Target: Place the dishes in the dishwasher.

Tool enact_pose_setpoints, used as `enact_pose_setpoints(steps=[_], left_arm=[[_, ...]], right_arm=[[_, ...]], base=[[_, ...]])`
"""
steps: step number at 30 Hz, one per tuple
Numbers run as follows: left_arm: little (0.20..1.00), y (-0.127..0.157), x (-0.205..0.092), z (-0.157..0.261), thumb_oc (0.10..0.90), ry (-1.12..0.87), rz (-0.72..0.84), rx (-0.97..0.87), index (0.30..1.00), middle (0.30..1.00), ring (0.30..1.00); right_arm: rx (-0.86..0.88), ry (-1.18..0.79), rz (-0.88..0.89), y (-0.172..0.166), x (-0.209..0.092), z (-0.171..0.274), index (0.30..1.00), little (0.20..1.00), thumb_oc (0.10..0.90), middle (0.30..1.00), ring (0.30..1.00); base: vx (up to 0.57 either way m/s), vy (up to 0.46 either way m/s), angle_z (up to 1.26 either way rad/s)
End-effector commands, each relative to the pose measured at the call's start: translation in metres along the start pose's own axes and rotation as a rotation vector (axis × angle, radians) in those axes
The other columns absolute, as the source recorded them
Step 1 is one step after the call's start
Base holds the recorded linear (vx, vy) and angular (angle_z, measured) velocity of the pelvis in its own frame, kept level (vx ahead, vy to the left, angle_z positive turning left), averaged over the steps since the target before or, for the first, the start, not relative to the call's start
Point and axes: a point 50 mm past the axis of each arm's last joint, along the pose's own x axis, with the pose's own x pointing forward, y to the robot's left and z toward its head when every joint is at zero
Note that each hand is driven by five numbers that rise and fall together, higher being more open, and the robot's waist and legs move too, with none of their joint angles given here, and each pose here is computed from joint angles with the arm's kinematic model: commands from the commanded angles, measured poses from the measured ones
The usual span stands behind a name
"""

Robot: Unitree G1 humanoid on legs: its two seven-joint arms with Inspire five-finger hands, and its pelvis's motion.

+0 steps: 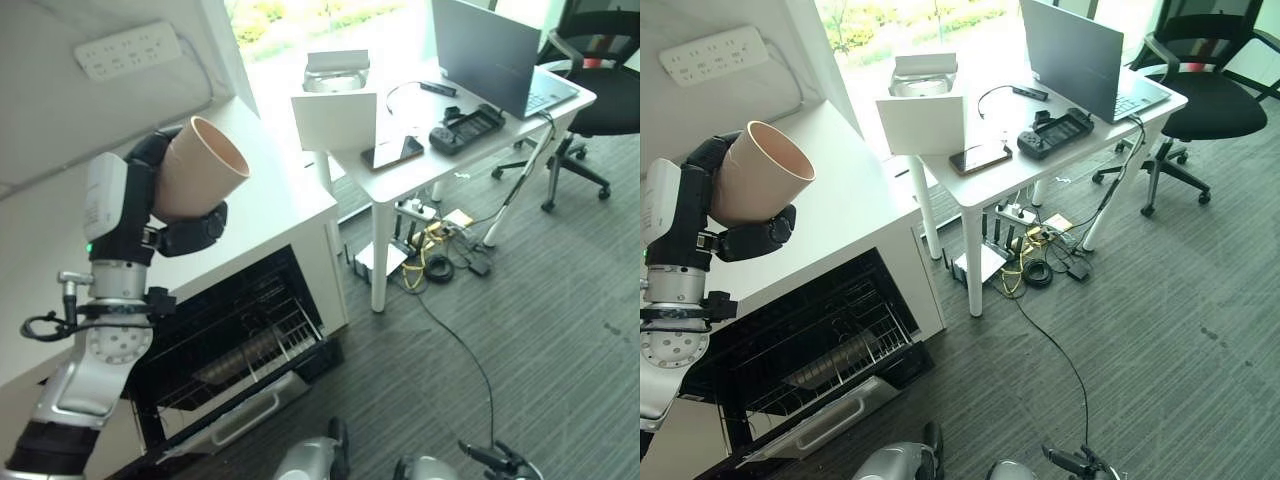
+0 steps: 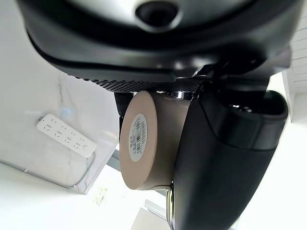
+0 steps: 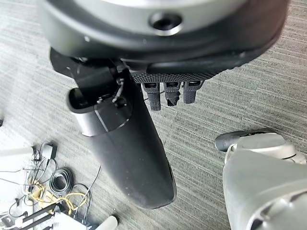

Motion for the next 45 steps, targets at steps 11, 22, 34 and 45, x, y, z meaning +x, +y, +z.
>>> enact_pose_setpoints(steps=[11,22,34,45], left_arm=[[0.300,0.051,0.026,0.029,0.400,-0.172,0.245,-0.015,0.300,0.300,0.300],[0.300,0.062,0.042,0.036,0.400,-0.196,0.211,-0.027,0.300,0.300,0.300],[0.300,0.064,0.040,0.044,0.400,-0.245,0.174,-0.072,0.300,0.300,0.300],[0.300,0.033,0.029,0.037,0.400,-0.189,0.110,-0.259,0.300,0.300,0.300]], right_arm=[[-0.063,-0.065,0.022,0.023,0.005,0.027,0.900,0.900,0.800,0.900,0.900],[-0.142,0.008,0.010,0.005,0.004,0.009,0.900,0.900,0.800,0.900,0.900],[-0.048,-0.080,-0.018,-0.004,0.004,0.032,0.900,0.900,0.800,0.900,0.900],[0.124,-0.104,-0.131,-0.016,-0.001,0.013,0.900,0.900,0.800,0.900,0.900]], base=[[-0.02,0.178,0.28],[0.19,-0.295,1.18],[0.03,-0.142,0.42],[-0.01,0.080,0.20]])
